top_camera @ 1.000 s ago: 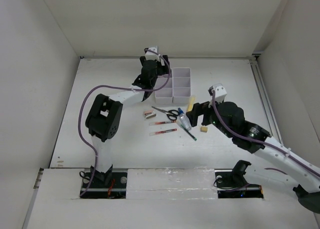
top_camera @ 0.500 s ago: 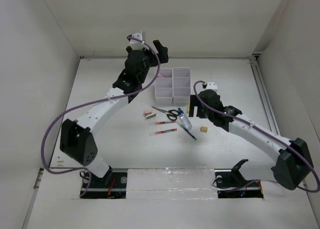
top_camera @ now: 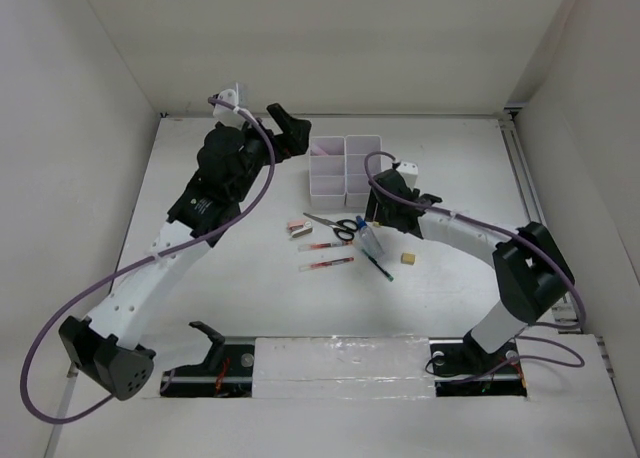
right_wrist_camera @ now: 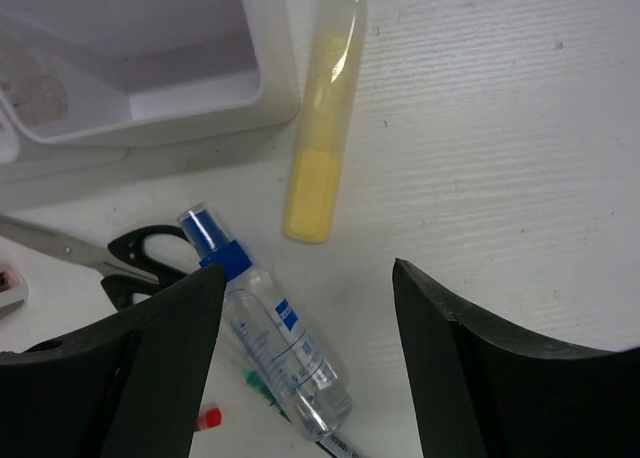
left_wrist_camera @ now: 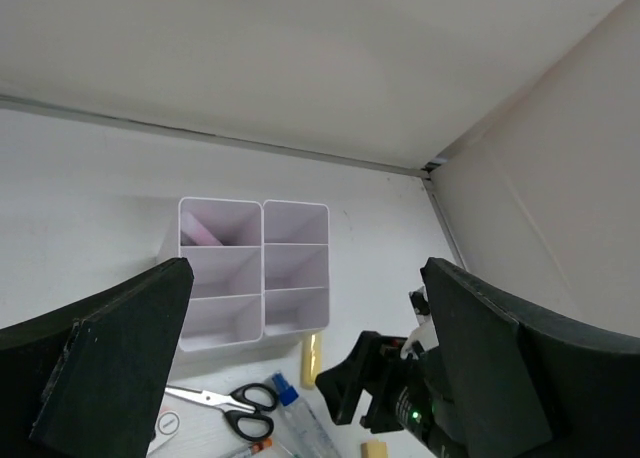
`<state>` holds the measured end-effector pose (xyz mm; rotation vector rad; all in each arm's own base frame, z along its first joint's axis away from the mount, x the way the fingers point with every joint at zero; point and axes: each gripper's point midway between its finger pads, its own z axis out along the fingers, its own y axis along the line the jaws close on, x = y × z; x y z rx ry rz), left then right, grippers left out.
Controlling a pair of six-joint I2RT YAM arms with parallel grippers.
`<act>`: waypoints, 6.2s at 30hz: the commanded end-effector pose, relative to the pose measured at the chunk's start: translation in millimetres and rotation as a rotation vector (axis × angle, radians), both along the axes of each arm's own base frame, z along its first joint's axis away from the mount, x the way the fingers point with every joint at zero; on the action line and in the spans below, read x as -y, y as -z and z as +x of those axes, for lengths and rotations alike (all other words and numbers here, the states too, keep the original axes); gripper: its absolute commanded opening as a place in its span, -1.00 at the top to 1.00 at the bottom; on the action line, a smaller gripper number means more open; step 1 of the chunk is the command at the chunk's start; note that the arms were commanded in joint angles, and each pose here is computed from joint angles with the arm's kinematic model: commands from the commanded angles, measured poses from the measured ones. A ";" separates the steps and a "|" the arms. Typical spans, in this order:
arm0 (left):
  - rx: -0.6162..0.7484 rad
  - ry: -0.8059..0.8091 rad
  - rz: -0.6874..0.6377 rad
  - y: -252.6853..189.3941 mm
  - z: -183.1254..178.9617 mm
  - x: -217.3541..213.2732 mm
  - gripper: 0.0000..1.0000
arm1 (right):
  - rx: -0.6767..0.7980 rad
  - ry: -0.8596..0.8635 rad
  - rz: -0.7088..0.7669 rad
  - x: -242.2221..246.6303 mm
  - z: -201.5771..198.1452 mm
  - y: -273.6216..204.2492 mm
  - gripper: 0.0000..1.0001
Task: Sort the stationery into containers
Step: Pick up the pen from the center of the board, then place the pen in the storage box.
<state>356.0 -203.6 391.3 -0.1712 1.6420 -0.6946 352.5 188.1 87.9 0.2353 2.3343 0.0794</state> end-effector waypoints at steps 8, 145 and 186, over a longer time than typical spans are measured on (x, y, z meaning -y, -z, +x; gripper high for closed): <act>0.011 0.052 0.001 -1.5 -28.2 -7.3 -1.00 | 0.008 0.096 0.025 1.3 37.3 15.6 -0.42; 0.262 0.048 0.277 97.1 193.0 88.9 1.00 | 0.600 -0.416 0.246 19.2 -113.6 -197.4 -0.98; -0.009 -0.055 0.079 39.1 102.6 24.8 -0.99 | 0.464 -0.615 0.225 -26.5 -105.0 -153.3 -0.98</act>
